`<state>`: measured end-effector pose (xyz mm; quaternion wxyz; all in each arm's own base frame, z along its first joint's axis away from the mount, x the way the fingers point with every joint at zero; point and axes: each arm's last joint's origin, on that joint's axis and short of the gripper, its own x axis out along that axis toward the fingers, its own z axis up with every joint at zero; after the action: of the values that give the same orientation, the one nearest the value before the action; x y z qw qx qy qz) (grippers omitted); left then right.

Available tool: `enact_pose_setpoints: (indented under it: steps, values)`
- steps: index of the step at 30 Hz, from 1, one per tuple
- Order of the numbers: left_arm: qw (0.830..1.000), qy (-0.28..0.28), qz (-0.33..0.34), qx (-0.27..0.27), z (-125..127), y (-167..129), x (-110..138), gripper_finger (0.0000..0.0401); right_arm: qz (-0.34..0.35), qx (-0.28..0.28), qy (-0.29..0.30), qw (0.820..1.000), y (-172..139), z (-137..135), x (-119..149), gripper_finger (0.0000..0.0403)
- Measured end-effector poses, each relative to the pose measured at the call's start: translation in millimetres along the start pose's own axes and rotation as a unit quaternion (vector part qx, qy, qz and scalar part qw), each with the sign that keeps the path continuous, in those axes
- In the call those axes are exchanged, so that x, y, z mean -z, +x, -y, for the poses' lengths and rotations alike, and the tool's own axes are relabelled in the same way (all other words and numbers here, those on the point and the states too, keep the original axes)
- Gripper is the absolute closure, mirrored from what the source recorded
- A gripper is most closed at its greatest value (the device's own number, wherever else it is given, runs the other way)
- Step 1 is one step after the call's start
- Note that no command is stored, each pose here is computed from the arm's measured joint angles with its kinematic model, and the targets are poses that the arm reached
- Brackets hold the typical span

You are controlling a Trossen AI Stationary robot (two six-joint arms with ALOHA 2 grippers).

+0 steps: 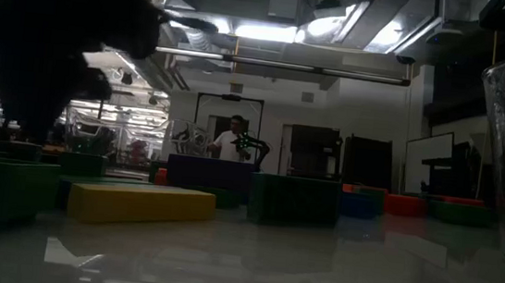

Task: Sort blocks by size
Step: Put the rectangular green game piece into the bottom transparent bin

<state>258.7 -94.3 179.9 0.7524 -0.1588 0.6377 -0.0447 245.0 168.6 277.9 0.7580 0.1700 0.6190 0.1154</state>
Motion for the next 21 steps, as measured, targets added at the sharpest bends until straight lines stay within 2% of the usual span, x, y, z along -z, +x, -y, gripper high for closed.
enact_pose_setpoints:
  steps: [6,10,21]
  values:
    - [0.997,-0.055,-0.044,-0.021,-4,-1,8,0.0260,0.001,0.001,0.000,1.000,0,0,0,0.0204]
    - [0.996,-0.069,-0.056,-0.030,-6,-1,11,0.0260,0.005,0.006,-0.001,1.000,0,0,0,0.0204]
    - [0.991,-0.108,-0.053,-0.050,-7,-1,12,0.0260,0.006,0.006,-0.001,1.000,0,0,0,0.0204]
